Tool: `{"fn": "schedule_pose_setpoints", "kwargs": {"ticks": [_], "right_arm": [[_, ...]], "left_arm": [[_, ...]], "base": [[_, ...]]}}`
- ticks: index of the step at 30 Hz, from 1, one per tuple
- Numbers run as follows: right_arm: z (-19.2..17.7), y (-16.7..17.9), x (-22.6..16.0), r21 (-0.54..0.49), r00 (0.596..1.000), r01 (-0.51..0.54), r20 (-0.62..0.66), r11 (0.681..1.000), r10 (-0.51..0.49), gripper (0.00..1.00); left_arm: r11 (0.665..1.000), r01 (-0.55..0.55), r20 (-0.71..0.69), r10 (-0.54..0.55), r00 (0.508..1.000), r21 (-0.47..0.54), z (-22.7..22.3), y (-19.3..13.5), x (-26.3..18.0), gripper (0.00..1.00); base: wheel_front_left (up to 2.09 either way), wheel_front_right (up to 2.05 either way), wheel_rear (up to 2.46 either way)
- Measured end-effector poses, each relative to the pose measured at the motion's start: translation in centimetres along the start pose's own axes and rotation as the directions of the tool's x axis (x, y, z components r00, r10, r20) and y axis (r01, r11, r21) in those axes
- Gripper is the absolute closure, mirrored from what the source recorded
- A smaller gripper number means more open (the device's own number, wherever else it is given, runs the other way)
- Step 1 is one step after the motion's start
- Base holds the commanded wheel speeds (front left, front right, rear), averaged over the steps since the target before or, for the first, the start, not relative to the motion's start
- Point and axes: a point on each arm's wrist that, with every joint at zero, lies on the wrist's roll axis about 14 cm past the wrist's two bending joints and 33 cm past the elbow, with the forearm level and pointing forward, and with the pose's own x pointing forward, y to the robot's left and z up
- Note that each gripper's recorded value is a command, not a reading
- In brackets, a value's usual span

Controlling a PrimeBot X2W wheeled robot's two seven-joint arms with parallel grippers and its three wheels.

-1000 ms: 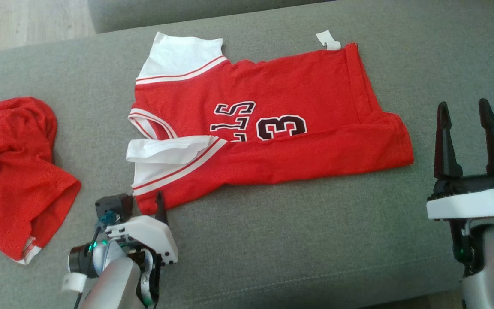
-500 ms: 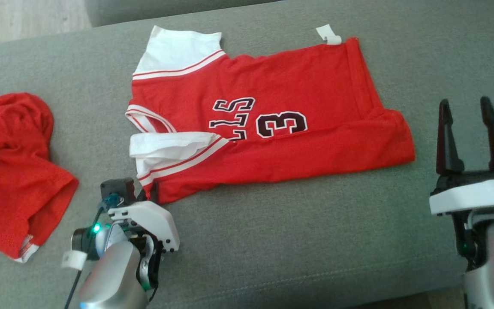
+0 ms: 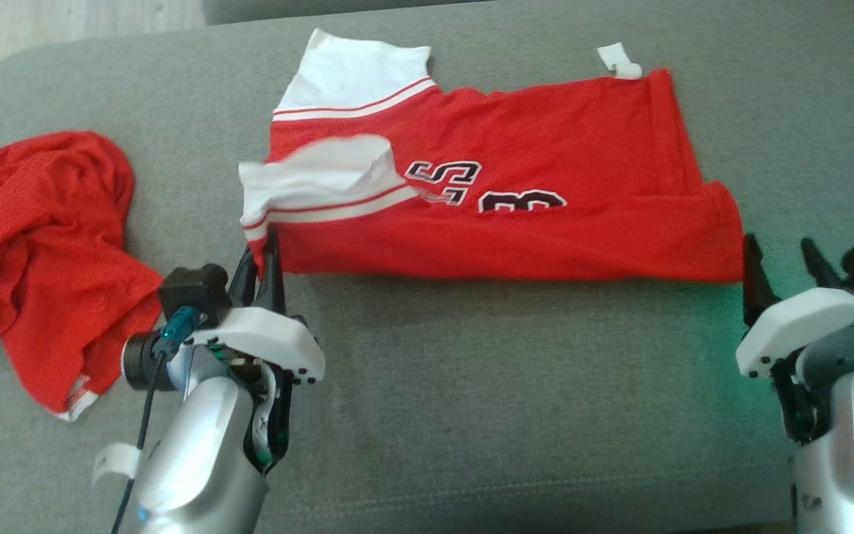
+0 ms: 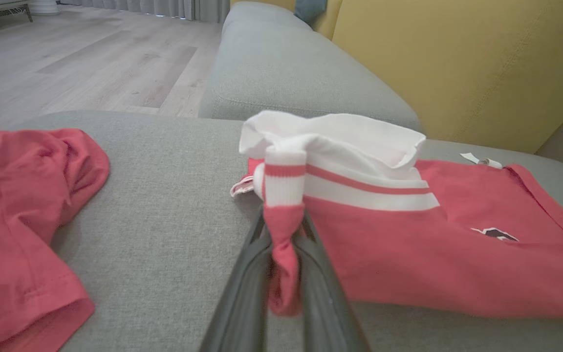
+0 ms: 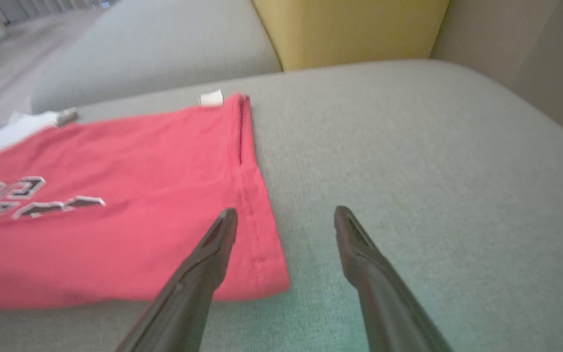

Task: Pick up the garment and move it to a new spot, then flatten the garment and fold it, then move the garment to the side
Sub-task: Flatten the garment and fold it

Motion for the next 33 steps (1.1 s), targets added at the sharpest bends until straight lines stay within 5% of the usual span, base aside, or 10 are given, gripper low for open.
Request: {"fn": "schedule_pose_setpoints", "kwargs": {"ticks": [8, 24, 25, 26, 27, 33], "right_arm": [[-4.4, 0.7, 1.9, 0.009, 0.974, 0.004, -0.225, 1.000, -0.002, 0.00], [-6.0, 2.0, 3.9, -0.042, 0.938, -0.027, -0.345, 0.999, 0.010, 0.00], [-6.1, 2.0, 3.9, -0.040, 0.936, -0.027, -0.351, 0.999, 0.012, 0.14], [-6.1, 2.1, 4.0, -0.035, 0.936, -0.028, -0.353, 0.999, 0.014, 0.93], [-6.0, 2.1, 4.0, -0.033, 0.935, -0.029, -0.353, 0.999, 0.015, 1.00], [-5.5, 2.7, 3.6, -0.022, 0.936, -0.047, -0.349, 0.999, 0.036, 1.00]], "left_arm": [[1.000, 0.023, 0.006, -0.023, 1.000, -0.003, 0.2, -0.4, -0.3, 1.00], [1.000, 0.011, -0.049, -0.010, 0.999, 0.005, -1.6, 0.6, -0.5, 1.00], [1.000, 0.009, -0.050, -0.008, 0.999, 0.008, -1.6, 0.7, -0.5, 1.00], [1.000, 0.006, -0.050, -0.005, 0.999, 0.011, -1.6, 0.8, -0.5, 1.00], [1.000, 0.004, -0.049, -0.003, 0.999, 0.013, -1.6, 0.9, -0.5, 1.00], [1.000, -0.001, -0.037, 0.001, 0.999, 0.019, -1.0, 1.0, -0.8, 1.00]], "base": [[0.00, 0.00, 0.00], [0.00, 0.00, 0.00], [0.00, 0.00, 0.00], [0.00, 0.00, 0.00], [0.00, 0.00, 0.00], [0.00, 0.00, 0.00]]}}
